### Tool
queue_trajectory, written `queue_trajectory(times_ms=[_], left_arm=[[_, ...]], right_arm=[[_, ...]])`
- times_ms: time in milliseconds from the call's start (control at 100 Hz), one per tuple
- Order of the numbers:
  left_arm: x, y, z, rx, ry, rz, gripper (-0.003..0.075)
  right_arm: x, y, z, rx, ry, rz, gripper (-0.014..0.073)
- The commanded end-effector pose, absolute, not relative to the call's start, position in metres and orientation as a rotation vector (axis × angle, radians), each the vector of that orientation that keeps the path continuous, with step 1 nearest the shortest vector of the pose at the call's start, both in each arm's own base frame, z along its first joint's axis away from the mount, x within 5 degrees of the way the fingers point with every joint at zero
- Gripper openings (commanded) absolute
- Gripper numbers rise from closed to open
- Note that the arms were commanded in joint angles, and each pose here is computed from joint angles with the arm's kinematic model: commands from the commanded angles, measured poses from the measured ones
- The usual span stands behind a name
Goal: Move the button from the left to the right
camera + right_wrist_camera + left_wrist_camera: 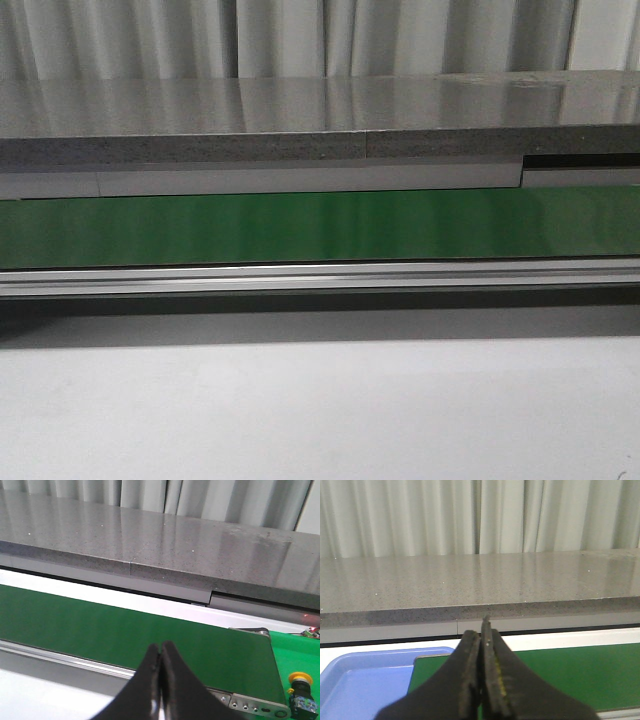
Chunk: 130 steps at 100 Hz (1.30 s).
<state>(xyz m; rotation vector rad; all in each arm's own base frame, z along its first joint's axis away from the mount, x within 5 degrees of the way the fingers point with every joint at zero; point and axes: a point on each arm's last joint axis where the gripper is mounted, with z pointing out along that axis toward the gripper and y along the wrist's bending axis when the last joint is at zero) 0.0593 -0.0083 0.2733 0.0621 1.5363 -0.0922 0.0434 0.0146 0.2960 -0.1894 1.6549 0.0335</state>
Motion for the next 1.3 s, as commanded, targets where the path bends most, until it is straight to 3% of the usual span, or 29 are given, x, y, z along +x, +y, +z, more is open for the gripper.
queue_trajectory(times_ms=[0, 880, 1290], left_arm=[[0.059, -0.006, 0.288, 0.029, 1.453, -0.085, -0.002], [0.059, -0.006, 0.288, 0.029, 1.453, -0.085, -0.002], [0.059, -0.006, 0.288, 0.029, 1.453, -0.085, -0.002]], right_arm=[[0.043, 0.013, 0.31, -0.156, 1.575, 0.03, -0.0066], [0.041, 0.014, 0.308, -0.198, 1.564, 0.053, -0.0066], [0.048, 0.005, 0.249, -0.03, 1.499, 0.128, -0.0066]])
